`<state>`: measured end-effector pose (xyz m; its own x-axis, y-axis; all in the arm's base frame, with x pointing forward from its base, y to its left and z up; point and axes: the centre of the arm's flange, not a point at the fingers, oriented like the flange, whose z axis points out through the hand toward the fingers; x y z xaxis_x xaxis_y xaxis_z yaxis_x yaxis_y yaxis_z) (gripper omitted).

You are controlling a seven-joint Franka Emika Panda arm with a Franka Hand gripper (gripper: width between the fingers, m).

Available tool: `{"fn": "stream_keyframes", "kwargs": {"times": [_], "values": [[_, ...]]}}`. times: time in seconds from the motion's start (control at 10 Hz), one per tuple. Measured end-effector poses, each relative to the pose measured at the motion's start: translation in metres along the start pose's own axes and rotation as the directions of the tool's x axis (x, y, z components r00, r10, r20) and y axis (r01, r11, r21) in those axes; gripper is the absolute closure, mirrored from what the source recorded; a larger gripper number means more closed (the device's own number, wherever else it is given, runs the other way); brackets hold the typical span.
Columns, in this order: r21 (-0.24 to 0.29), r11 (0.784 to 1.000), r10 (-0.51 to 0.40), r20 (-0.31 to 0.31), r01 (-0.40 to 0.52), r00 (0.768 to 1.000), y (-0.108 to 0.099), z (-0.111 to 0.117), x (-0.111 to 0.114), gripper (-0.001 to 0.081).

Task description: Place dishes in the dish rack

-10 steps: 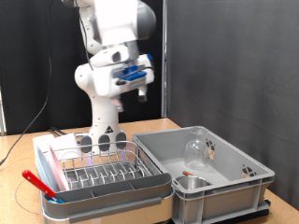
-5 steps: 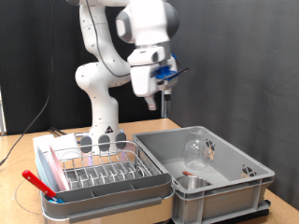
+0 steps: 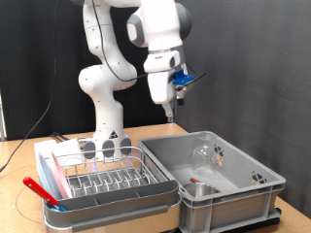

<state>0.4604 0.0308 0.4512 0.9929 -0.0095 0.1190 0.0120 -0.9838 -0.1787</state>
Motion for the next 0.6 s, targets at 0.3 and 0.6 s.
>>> {"fn": "stream_keyframes", "kwargs": {"times": [0.3, 0.6], "values": [[-0.009, 1.0, 0.008, 0.015, -0.008, 1.0, -0.031, 0.014, 0.003, -0.0002], [-0.059, 0.994, 0.088, -0.002, -0.087, 0.996, -0.053, 0.027, 0.001, -0.0002]]}}
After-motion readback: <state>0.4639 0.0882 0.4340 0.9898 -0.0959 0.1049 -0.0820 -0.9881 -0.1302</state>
